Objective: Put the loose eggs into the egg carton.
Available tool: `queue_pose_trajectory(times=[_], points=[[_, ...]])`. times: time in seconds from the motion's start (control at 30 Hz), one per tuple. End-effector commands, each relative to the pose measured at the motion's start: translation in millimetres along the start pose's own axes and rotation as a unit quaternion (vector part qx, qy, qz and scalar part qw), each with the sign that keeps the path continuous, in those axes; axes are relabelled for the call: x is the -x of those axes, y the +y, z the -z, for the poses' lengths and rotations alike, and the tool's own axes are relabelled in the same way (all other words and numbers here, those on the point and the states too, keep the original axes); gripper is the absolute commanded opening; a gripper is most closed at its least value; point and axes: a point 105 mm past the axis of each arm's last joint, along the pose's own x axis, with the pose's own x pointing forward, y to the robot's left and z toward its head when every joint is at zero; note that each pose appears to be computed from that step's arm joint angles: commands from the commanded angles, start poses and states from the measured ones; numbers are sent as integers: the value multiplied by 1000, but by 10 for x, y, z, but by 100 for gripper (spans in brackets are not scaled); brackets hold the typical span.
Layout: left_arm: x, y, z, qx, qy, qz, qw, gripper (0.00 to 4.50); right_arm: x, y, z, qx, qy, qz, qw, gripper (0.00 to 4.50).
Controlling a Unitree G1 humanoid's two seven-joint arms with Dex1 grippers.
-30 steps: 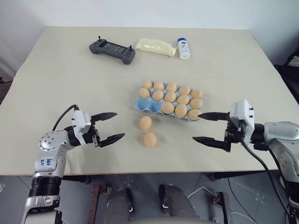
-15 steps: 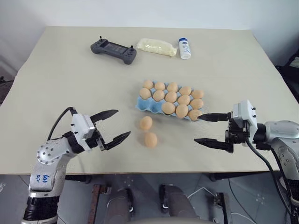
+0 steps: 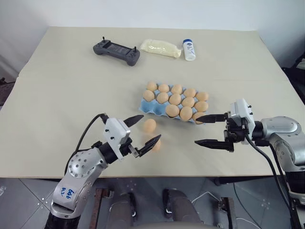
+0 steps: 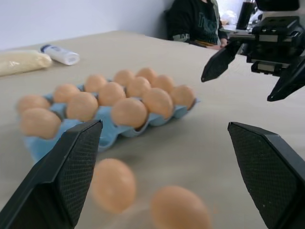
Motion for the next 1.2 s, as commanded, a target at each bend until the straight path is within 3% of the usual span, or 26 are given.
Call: queue_pose_trajectory(times=[0.03,0.43,1.2], points=[[-75,-182,-30,17,17,19,1000,450,46,34,-64,19,-15,-17,1000,447],[-234,-433,42,28,95,18,995,450,27,44,-34,12,-5,-13,1000,447],[-233,-325,193,61,148,-20,987,450,54,16,38,8,8,8,1000,447]])
